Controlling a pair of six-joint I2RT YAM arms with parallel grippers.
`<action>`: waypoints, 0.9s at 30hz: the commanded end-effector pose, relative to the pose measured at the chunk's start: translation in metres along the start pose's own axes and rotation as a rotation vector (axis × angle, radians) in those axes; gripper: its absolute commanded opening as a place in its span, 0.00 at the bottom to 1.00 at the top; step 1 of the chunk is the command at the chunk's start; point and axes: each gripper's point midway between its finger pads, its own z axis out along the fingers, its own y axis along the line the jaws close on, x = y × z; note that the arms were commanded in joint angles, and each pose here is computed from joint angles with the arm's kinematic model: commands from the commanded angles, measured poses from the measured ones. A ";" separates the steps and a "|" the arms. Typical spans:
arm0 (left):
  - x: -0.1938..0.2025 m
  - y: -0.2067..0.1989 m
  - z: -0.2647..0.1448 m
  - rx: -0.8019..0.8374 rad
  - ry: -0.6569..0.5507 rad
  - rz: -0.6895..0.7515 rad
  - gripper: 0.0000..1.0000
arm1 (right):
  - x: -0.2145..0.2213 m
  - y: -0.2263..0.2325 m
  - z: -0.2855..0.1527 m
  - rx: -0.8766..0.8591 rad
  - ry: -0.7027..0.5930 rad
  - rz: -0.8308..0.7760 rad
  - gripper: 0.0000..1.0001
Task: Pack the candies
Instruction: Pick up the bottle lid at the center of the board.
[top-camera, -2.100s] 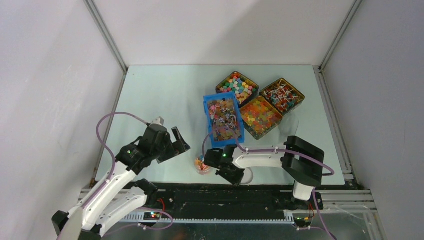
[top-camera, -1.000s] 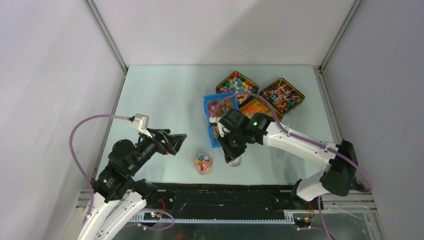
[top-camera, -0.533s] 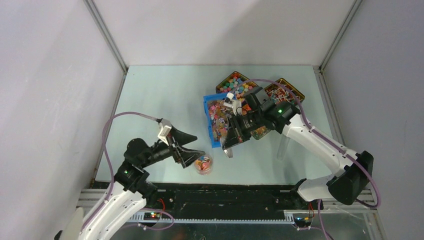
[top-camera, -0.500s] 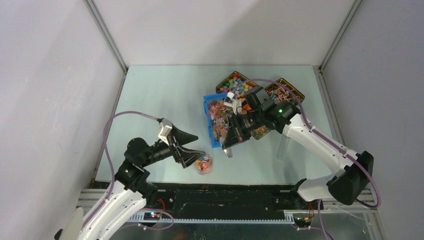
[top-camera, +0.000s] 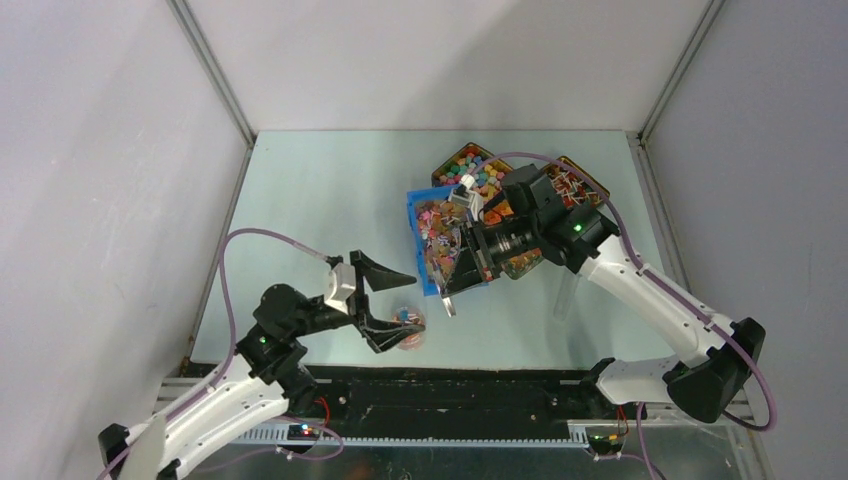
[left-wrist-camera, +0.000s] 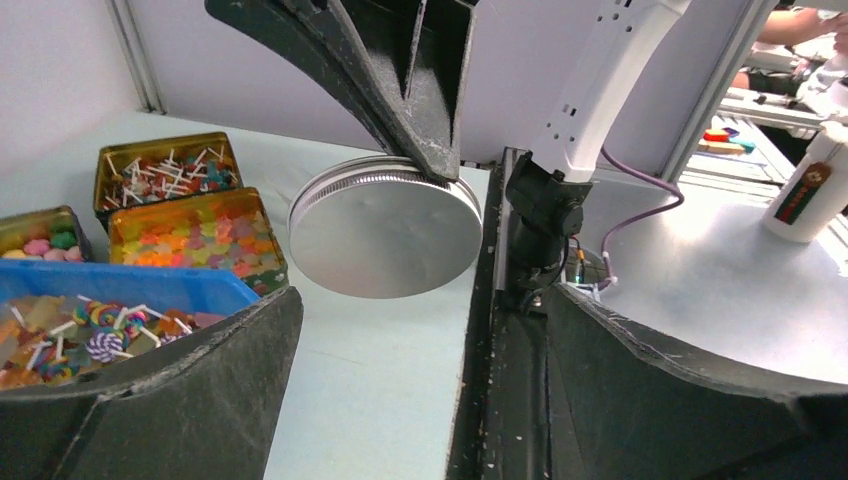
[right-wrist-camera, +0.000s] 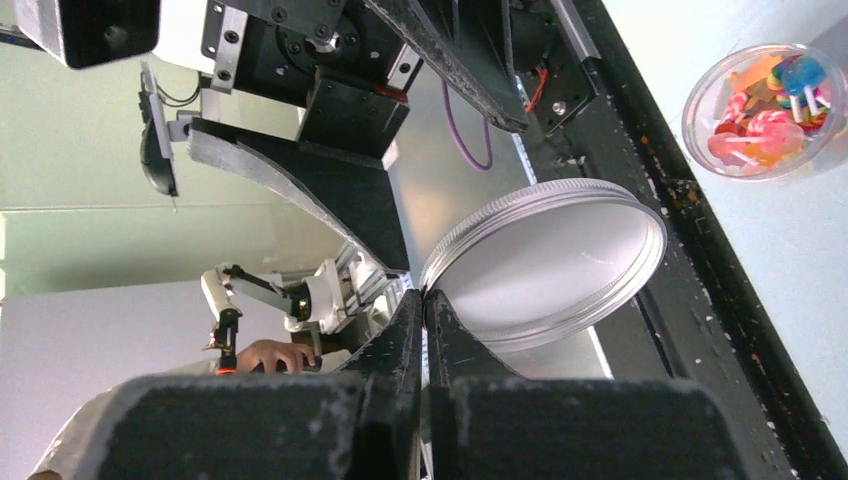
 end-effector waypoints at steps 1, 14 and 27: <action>-0.018 0.008 0.005 -0.056 -0.058 0.156 1.00 | -0.007 0.029 -0.011 -0.071 -0.032 -0.057 0.00; -0.024 0.020 0.015 -0.154 -0.062 0.253 1.00 | -0.008 0.034 -0.008 -0.062 -0.050 -0.038 0.00; -0.022 0.007 0.032 -0.088 -0.081 0.248 1.00 | -0.010 0.041 -0.005 -0.083 -0.052 -0.034 0.00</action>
